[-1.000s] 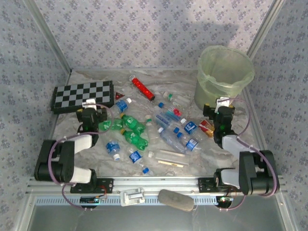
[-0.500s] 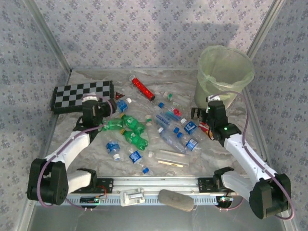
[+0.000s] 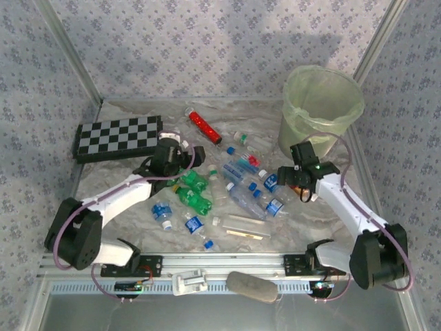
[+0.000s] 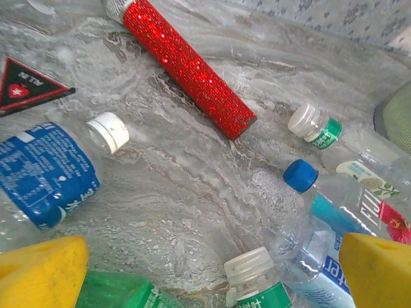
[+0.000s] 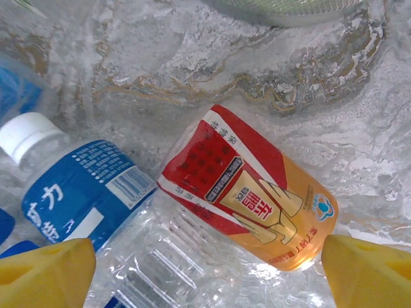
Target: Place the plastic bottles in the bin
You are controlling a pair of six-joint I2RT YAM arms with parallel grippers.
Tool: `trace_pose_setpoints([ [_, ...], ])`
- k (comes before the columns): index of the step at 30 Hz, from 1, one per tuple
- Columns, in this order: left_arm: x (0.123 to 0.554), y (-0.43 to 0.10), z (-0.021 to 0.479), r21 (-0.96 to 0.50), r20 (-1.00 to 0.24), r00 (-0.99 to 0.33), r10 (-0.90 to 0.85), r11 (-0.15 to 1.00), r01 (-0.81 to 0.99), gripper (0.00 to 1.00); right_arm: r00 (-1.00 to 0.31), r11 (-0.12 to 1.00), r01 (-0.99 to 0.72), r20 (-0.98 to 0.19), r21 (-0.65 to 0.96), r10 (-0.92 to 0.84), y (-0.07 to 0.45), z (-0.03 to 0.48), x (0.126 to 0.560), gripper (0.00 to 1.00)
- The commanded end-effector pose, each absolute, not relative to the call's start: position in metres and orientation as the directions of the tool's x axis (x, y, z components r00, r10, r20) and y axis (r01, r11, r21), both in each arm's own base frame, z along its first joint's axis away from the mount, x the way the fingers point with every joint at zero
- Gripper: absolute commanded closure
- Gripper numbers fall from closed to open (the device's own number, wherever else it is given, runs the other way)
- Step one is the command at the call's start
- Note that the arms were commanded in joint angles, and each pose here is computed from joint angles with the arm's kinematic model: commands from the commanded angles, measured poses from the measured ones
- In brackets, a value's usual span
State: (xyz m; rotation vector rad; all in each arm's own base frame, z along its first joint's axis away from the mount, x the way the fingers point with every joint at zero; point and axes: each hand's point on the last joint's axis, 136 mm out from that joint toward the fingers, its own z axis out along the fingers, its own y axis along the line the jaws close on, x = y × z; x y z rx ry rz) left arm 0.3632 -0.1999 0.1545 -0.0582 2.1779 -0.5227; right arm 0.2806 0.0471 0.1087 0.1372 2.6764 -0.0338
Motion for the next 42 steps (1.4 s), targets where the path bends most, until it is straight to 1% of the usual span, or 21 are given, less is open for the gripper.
trace_pose_setpoints([
  [1, 0.367, -0.207, 0.16, -0.347, -0.763, -0.621, -0.179, 0.924, 0.16, 0.0, -0.927, 0.998, 0.057, -0.373, -0.033, 0.041, 0.044, 0.107, 0.277, 0.08],
  [3, 0.366, -0.207, 0.158, -0.336, -0.762, -0.626, -0.166, 0.928, 0.162, 0.0, -0.938, 0.998, 0.052, -0.344, -0.036, 0.037, 0.041, 0.102, 0.277, 0.09],
  [6, 0.366, -0.205, 0.157, -0.33, -0.764, -0.623, -0.169, 0.931, 0.152, 0.0, -0.948, 0.996, 0.083, -0.312, -0.034, 0.068, 0.032, 0.096, 0.281, 0.14],
  [8, 0.365, -0.205, 0.158, -0.331, -0.765, -0.62, -0.172, 0.932, 0.15, 0.0, -0.944, 0.994, 0.103, -0.319, -0.035, 0.087, 0.026, 0.094, 0.288, 0.16],
  [13, 0.367, -0.204, 0.161, -0.327, -0.773, -0.61, -0.174, 0.934, 0.148, 0.0, -0.939, 0.991, 0.124, -0.329, -0.056, 0.099, 0.022, 0.085, 0.301, 0.19],
  [20, 0.365, -0.199, 0.161, -0.314, -0.779, -0.603, -0.174, 0.94, 0.134, 0.0, -0.952, 0.992, 0.112, -0.293, -0.058, 0.09, 0.024, 0.063, 0.308, 0.19],
  [27, 0.364, -0.194, 0.162, -0.31, -0.784, -0.593, -0.183, 0.943, 0.119, 0.0, -0.954, 0.994, 0.093, -0.29, -0.064, 0.071, 0.028, 0.054, 0.317, 0.19],
  [33, 0.364, -0.19, 0.163, -0.311, -0.788, -0.583, -0.198, 0.945, 0.101, 0.0, -0.958, 0.995, 0.051, -0.286, -0.089, 0.023, 0.034, 0.05, 0.316, 0.17],
  [34, 0.364, -0.189, 0.163, -0.312, -0.789, -0.581, -0.2, 0.945, 0.098, 0.0, -0.952, 0.995, 0.05, -0.306, -0.087, 0.021, 0.035, 0.05, 0.322, 0.17],
  [36, 0.364, -0.19, 0.163, -0.316, -0.788, -0.581, -0.205, 0.944, 0.096, 0.0, -0.952, 0.995, 0.047, -0.305, -0.091, 0.017, 0.036, 0.048, 0.323, 0.17],
  [42, 0.363, -0.185, 0.163, -0.313, -0.79, -0.574, -0.215, 0.946, 0.077, 0.0, -0.96, 0.987, 0.025, -0.278, -0.16, -0.021, 0.034, 0.04, 0.323, 0.18],
])
